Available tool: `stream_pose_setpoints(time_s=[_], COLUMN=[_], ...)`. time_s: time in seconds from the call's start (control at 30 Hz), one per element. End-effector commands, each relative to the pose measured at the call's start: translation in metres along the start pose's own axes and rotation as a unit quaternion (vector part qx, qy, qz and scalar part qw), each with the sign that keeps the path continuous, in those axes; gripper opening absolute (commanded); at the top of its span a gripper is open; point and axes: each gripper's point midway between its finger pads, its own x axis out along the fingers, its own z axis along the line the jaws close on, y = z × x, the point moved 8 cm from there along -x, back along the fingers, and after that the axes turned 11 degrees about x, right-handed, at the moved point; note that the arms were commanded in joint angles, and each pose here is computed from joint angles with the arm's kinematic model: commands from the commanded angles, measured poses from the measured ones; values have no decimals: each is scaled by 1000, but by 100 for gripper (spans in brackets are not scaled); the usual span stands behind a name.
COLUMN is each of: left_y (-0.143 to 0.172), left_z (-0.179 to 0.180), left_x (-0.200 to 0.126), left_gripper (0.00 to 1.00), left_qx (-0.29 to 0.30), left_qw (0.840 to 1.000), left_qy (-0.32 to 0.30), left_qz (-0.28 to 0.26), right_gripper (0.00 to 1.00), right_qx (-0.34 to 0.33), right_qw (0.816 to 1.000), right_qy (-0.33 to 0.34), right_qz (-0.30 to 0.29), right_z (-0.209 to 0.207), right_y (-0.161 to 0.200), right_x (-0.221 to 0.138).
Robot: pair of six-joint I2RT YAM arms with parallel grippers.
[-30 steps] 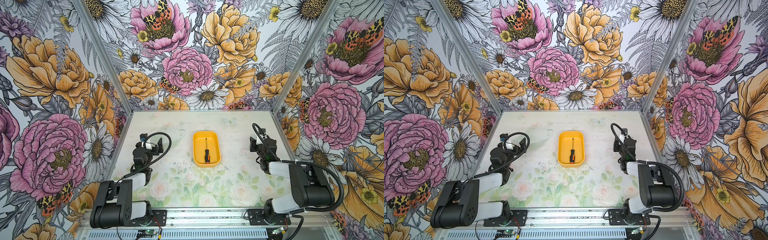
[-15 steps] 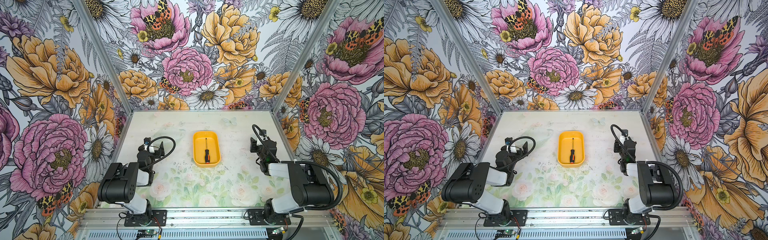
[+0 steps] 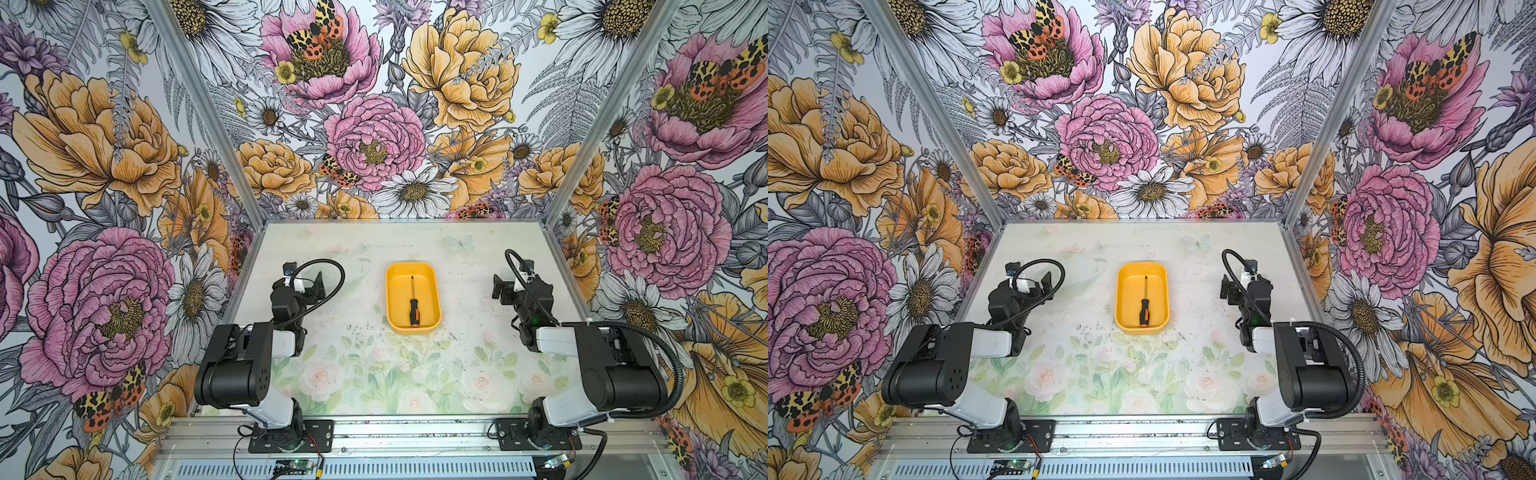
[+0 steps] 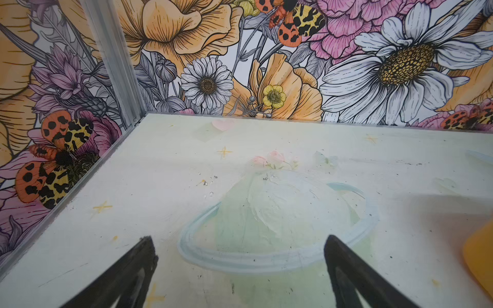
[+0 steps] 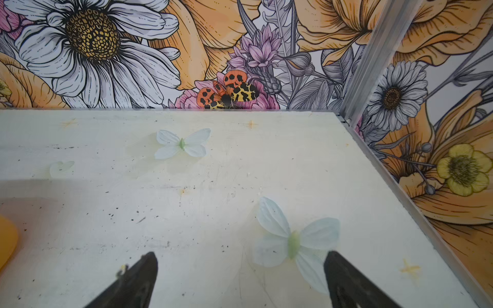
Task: Put the screwdriver in the bin
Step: Reset both arms
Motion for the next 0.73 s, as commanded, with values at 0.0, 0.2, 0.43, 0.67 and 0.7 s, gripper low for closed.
stream_pose_setpoints(time_s=[0.0, 0.2, 0.43, 0.67, 0.7], left_y=[-1, -1, -2, -2, -2], left_z=[-3, -6, -6, -6, -6], left_x=[-1, -2, -2, -2, -2], left_gripper=[99, 99, 99, 99, 99], left_qx=[-3, 4, 4, 4, 4], left_qw=[1000, 999, 999, 999, 999], left_qy=[22, 38, 38, 38, 38], left_qz=[-5, -9, -9, -10, -10], right_gripper=[99, 100, 99, 100, 100], right_qx=[5, 5, 4, 5, 4], right_qw=[1000, 1000, 1000, 1000, 1000], right_qy=[9, 9, 10, 11, 11], right_qz=[-15, -16, -15, -14, -15], right_z=[-3, -3, -3, -3, -3], right_y=[-2, -2, -2, -2, -2], right_x=[1, 0, 1, 1, 1])
